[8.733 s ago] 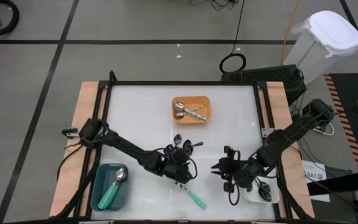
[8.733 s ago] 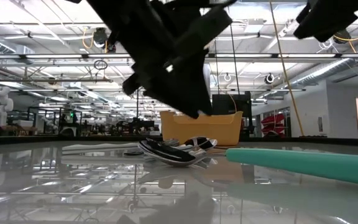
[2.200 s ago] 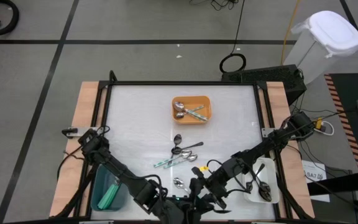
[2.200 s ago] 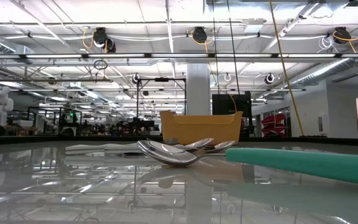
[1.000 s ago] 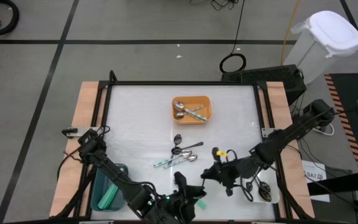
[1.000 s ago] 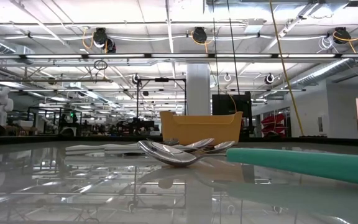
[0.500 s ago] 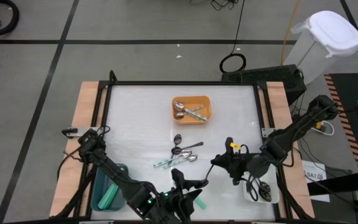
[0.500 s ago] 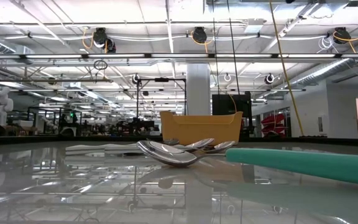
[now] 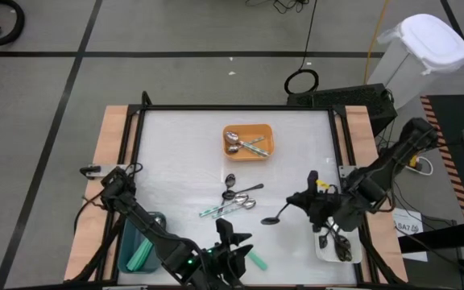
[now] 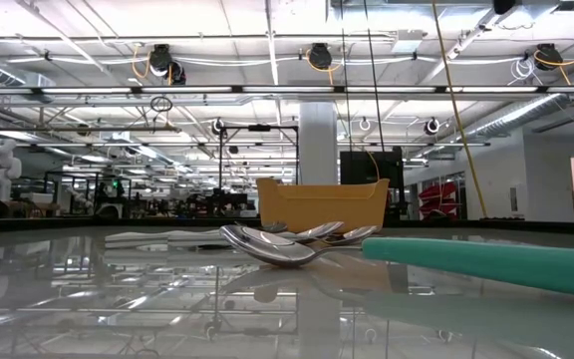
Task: Sort silverware by color (type)
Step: Put the black spoon into the white bin
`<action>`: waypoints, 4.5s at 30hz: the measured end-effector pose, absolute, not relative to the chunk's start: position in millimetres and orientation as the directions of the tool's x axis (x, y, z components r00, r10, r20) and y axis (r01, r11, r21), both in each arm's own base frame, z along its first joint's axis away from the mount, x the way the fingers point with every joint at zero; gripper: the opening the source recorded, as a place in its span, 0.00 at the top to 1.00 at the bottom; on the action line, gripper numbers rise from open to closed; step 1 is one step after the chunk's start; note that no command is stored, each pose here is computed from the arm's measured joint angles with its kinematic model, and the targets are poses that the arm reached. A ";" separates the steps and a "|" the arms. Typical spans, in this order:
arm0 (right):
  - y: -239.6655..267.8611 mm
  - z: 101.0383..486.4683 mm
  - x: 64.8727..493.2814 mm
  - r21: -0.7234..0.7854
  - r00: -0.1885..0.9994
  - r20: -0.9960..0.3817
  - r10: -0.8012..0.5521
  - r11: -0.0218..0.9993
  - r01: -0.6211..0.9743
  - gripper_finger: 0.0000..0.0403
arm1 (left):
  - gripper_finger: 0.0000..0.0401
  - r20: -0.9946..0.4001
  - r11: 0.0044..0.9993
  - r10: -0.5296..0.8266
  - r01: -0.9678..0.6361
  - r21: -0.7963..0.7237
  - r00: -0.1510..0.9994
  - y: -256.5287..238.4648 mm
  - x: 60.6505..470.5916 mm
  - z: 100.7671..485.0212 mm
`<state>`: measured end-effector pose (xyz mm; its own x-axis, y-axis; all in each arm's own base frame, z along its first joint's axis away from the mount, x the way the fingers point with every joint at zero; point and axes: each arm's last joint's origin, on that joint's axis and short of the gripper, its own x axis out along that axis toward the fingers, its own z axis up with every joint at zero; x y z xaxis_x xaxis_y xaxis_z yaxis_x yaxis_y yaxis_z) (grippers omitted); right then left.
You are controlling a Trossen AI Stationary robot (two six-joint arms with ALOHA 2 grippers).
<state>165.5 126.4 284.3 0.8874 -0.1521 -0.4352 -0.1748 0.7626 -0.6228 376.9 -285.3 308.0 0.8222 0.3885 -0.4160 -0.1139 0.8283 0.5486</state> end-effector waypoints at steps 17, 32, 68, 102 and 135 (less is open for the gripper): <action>161.2 309.2 132.6 -0.486 0.569 -0.800 -0.192 0.762 -0.427 1.00 | 0.60 -0.422 0.884 0.349 -0.144 0.446 0.837 -290.2 376.0 309.4; 191.9 285.3 103.1 -0.362 0.200 -0.928 -0.314 0.639 -0.679 1.00 | 0.60 -0.452 0.920 0.309 -0.142 0.366 0.837 -289.9 377.3 308.6; 165.7 263.2 62.5 -0.218 0.081 -0.949 -0.305 0.450 -0.866 1.00 | 0.60 -0.456 0.917 0.322 -0.153 0.368 0.830 -280.1 384.2 309.7; 167.2 262.4 62.7 -0.250 0.072 -0.954 -0.291 0.640 -0.726 0.77 | 0.60 -0.498 0.928 0.302 -0.132 0.348 0.813 -260.4 399.0 308.4; 158.3 220.7 59.4 -0.224 -0.064 -0.944 -0.324 0.772 -0.595 0.98 | 0.60 -0.499 0.929 0.306 -0.140 0.343 0.811 -258.6 400.2 308.1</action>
<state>59.4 158.3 220.7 -0.0645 -0.3236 -0.9440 -0.5954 0.7717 -0.2238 400.2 -258.6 308.1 0.8107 0.3063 -0.4990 -0.1396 0.9288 0.3432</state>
